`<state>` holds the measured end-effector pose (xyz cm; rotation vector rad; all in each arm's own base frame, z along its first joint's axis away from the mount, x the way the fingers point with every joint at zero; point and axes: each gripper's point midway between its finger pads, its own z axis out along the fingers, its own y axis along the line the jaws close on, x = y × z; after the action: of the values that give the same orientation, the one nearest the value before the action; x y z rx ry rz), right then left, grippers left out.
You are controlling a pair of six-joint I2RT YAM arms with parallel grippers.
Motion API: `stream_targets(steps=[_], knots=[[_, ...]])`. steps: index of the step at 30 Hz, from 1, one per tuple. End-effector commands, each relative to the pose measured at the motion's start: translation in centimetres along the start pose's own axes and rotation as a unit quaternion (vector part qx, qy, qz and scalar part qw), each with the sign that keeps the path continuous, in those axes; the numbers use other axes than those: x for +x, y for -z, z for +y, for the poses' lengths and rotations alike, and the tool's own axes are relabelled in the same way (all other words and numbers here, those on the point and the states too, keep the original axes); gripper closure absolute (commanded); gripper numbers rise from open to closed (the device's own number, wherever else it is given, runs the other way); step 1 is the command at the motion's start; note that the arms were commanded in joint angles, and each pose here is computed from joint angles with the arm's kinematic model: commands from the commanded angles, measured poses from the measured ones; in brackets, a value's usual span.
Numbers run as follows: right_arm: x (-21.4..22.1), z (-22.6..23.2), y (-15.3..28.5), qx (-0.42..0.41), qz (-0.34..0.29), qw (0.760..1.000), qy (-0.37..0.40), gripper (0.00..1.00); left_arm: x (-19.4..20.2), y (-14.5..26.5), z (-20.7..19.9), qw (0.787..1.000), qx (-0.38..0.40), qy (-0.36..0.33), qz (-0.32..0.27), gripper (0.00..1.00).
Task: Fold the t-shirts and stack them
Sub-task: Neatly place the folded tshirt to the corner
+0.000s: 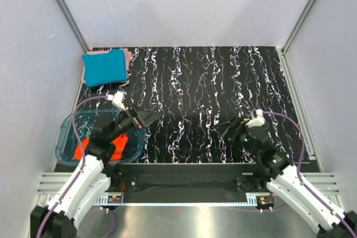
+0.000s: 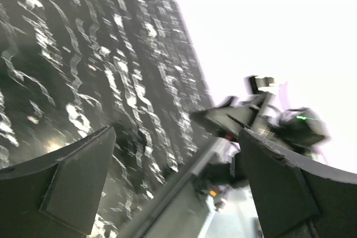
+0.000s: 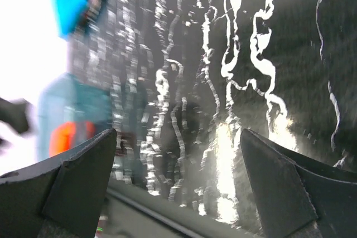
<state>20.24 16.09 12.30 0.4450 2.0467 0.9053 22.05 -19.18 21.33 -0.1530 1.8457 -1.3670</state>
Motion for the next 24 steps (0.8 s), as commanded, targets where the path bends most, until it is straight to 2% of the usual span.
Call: stream_targets(steps=[1, 2, 4, 5, 6, 8, 9, 10, 15, 17, 24], knots=[[-1.6, 0.8, 1.7, -0.033, -0.053, 0.992, -0.109, 0.00, 1.1, 1.8, -2.5, 0.997, 0.070, 0.026, -0.004, 0.01], [-0.8, -0.9, 2.2, 0.001, -0.045, 0.992, -0.120, 0.00, 1.9, 2.1, -1.8, 0.997, 0.063, 0.038, 0.003, 0.01], [-1.4, -1.3, 3.6, -0.003, -0.064, 0.987, -0.147, 0.00, 2.5, 2.9, -2.0, 0.996, 0.075, 0.051, -0.003, 0.01], [-0.7, -2.7, 4.0, 0.023, -0.058, 0.987, -0.152, 0.00, 2.8, 3.2, -1.9, 0.995, 0.079, 0.055, -0.005, 0.01], [-0.9, -2.9, 4.4, 0.034, -0.061, 0.983, -0.168, 0.00, 3.6, 3.3, -1.0, 0.993, 0.077, 0.084, -0.002, 0.01], [0.1, -4.4, 4.6, 0.081, -0.041, 0.981, -0.173, 0.00, 3.4, 4.1, -1.9, 0.988, 0.118, 0.092, -0.027, 0.01], [0.4, -4.7, 4.7, 0.095, -0.033, 0.979, -0.179, 0.00, 3.8, 4.2, -1.5, 0.984, 0.123, 0.126, -0.029, 0.01], [0.7, -4.9, 4.7, 0.102, -0.028, 0.978, -0.180, 0.00, 4.1, 4.5, -1.0, 0.982, 0.131, 0.132, -0.037, 0.01], [1.5, -6.0, 5.4, 0.111, -0.025, 0.973, -0.201, 0.00, 3.6, 4.9, -0.5, 0.973, 0.143, 0.168, -0.069, 0.01], [1.9, -6.6, 5.5, 0.128, -0.015, 0.972, -0.197, 0.00, 3.9, 4.9, 0.1, 0.971, 0.144, 0.179, -0.071, 0.01], [1.7, -6.2, 5.8, 0.113, -0.015, 0.979, -0.168, 0.00, 4.4, 5.1, 0.0, 0.966, 0.157, 0.195, -0.062, 0.01]])
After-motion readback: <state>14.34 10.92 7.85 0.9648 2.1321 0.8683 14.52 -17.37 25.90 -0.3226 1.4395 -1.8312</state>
